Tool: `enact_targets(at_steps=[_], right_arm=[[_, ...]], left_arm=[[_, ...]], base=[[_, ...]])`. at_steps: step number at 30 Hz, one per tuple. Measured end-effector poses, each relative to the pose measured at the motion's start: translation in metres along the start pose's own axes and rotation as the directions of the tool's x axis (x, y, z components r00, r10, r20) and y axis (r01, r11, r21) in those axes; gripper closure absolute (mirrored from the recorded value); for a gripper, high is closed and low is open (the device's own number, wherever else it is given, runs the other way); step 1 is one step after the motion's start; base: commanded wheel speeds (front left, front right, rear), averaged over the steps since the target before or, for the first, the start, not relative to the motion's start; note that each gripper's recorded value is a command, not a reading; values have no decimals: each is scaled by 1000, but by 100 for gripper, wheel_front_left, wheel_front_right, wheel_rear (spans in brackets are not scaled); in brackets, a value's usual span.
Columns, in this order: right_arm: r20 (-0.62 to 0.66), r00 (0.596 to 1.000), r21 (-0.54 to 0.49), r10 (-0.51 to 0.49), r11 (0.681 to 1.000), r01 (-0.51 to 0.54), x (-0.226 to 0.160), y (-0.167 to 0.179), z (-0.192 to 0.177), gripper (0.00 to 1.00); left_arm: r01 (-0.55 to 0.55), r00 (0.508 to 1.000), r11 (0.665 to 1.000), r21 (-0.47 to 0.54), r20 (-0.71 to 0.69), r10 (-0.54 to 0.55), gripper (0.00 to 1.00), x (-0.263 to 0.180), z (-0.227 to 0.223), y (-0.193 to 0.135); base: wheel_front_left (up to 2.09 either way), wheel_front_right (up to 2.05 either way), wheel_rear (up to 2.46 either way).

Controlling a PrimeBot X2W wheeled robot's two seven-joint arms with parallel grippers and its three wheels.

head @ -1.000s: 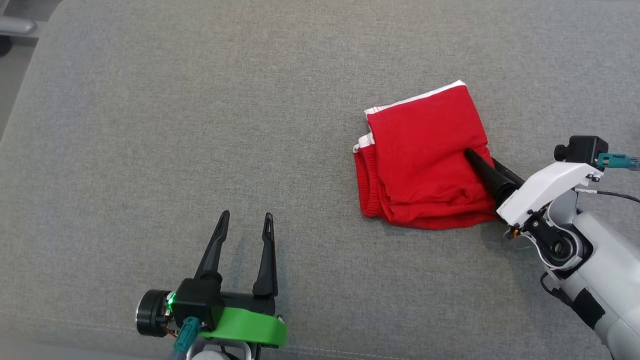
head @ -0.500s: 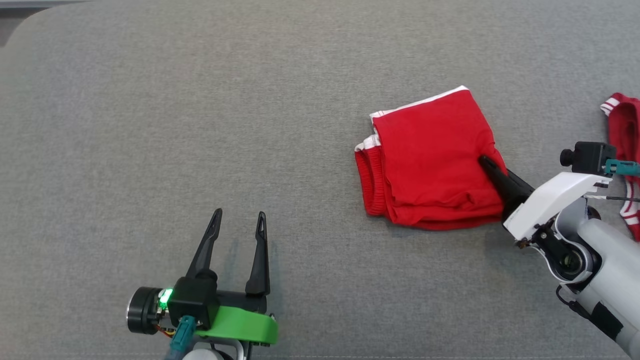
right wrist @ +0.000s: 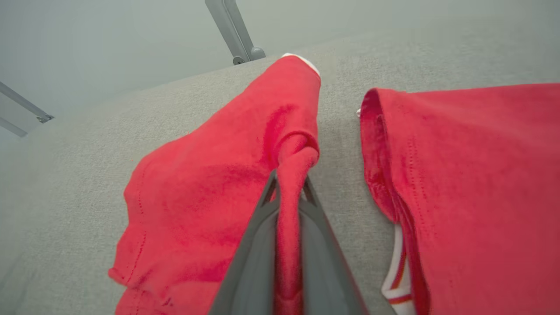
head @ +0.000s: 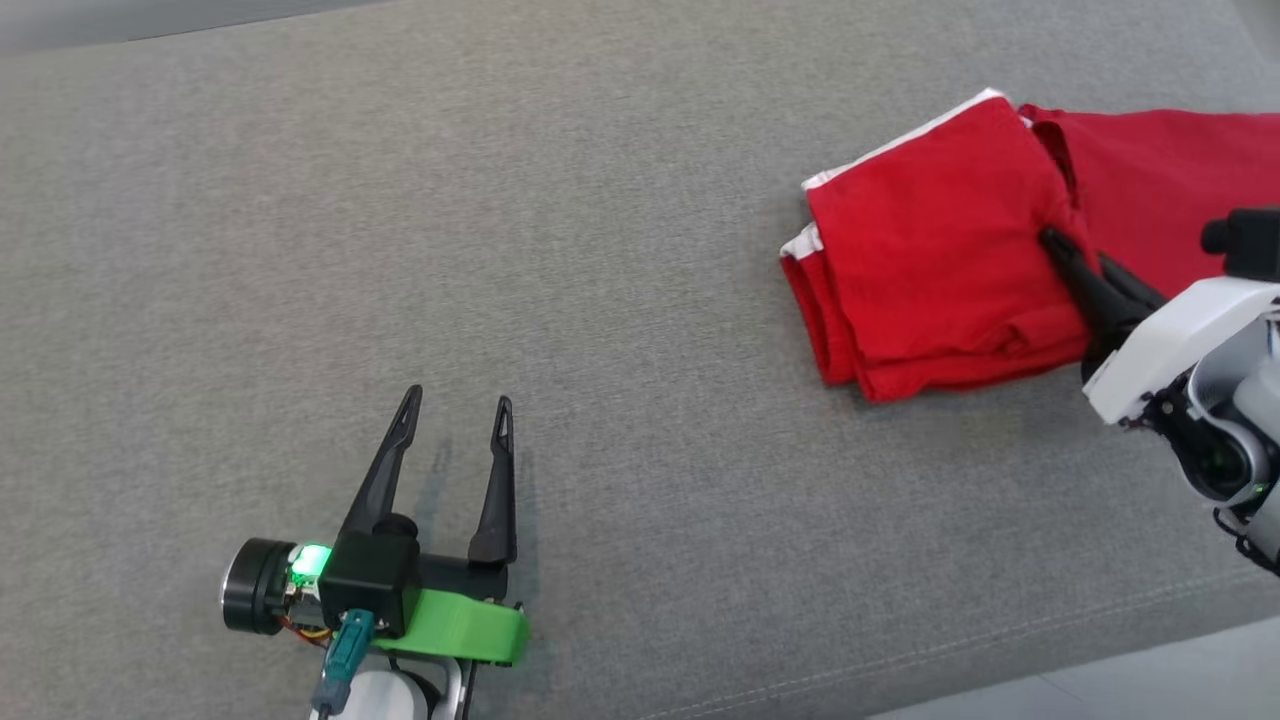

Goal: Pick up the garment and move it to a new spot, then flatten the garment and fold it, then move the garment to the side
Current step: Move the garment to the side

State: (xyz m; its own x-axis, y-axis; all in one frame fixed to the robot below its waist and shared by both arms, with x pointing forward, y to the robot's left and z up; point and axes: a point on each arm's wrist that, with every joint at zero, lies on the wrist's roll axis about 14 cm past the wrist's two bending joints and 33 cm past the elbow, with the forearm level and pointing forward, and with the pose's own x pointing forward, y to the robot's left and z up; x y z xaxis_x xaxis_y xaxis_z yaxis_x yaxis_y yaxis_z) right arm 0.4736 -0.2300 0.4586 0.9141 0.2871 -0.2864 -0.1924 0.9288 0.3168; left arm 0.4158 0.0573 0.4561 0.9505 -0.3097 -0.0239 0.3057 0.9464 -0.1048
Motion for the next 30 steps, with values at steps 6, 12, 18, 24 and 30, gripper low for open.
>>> enact_targets(at_steps=[6,12,18,24,30], right_arm=[[29,993,-71,-113,991,115,-15,-46,20,100],[21,979,-131,-203,970,204,-22,-85,25,100],[15,954,-186,-301,936,298,-35,-126,34,100],[7,929,-238,-370,902,361,-41,-153,37,100],[3,913,-369,-408,848,380,-26,-173,40,73]], left_arm=[[96,995,995,2,-16,-96,0,22,-14,-20],[135,990,991,-9,-44,-135,0,37,-33,-25],[149,986,989,-18,-73,-150,0,45,-51,-24],[150,985,988,-23,-87,-152,0,50,-61,-21],[148,985,989,-20,-91,-150,0,55,-67,-16]], base=[[0,0,0],[0,0,0],[0,0,0],[0,0,0],[0,0,0]])
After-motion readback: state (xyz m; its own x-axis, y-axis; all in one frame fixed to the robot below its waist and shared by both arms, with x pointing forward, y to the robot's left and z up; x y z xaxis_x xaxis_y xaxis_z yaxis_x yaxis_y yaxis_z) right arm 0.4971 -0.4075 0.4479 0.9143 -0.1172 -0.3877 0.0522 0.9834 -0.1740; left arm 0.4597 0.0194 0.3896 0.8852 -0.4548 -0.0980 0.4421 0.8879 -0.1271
